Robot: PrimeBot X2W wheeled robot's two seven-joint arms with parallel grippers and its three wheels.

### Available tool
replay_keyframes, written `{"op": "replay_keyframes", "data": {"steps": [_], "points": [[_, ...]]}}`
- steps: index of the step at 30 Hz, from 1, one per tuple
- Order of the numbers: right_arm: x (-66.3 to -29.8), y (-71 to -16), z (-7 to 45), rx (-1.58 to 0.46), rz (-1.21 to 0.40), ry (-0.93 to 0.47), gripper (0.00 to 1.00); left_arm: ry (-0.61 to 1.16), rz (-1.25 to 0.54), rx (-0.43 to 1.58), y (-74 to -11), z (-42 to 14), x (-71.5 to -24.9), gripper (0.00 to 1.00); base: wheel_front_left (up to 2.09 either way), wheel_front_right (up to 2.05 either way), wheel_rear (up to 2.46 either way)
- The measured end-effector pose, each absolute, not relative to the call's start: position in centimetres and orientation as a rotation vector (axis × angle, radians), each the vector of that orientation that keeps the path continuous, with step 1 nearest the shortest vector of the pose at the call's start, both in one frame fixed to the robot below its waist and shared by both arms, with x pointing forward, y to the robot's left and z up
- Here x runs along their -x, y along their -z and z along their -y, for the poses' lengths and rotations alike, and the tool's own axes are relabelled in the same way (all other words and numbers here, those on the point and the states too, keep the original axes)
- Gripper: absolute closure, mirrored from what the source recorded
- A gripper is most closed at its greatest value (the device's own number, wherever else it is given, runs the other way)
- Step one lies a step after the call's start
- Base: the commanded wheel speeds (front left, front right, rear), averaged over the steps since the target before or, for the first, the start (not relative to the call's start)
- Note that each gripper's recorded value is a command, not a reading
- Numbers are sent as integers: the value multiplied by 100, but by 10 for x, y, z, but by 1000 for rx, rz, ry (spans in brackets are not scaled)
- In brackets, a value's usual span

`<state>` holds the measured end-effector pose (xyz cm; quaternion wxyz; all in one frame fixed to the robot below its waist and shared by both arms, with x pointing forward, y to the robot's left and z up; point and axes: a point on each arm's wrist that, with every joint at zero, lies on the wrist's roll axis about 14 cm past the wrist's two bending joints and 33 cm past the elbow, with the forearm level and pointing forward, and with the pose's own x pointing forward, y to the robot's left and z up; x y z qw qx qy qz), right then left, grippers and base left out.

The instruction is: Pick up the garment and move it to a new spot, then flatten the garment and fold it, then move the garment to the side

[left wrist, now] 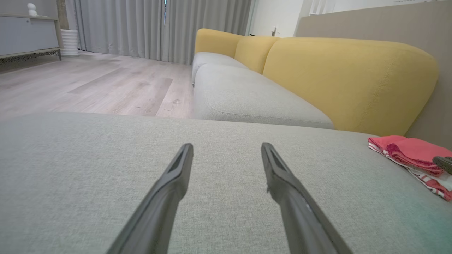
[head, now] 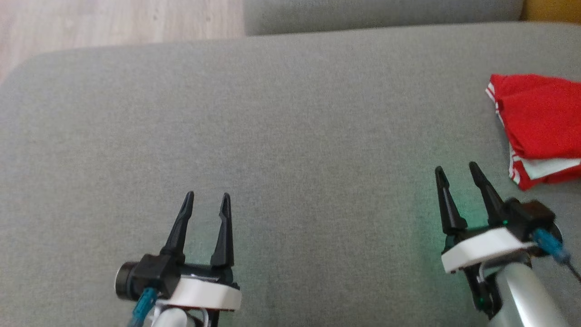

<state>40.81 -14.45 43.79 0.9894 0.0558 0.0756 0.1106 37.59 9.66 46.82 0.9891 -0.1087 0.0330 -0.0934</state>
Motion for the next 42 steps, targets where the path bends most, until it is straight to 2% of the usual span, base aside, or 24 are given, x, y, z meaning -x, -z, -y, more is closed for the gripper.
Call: {"op": "replay_keyframes", "data": {"steps": [6, 14, 29, 30, 35, 42], "points": [[-384, -482, 136, -81, -4, -219, 0, 143, -39, 233, -479, -107, -358, 0, 0, 0, 0], [-333, -479, 147, -54, -14, -174, 0, 50, -25, 230, -481, -127, -331, 0, 0, 0, 0], [-327, -486, 155, -52, 11, -143, 0, 40, -17, 214, -482, -133, -323, 0, 0, 0, 0], [-326, -483, 154, -52, 1, -143, 100, 41, -26, 211, -479, -132, -323, 100, 0, 0, 0], [-318, -455, 156, -60, -91, -136, 100, 29, -133, 205, -447, -133, -308, 100, 0, 0, 0], [-315, -450, 160, -145, -113, -106, 100, 14, -173, 278, -439, -135, -305, 100, 0, 0, 0]]}}
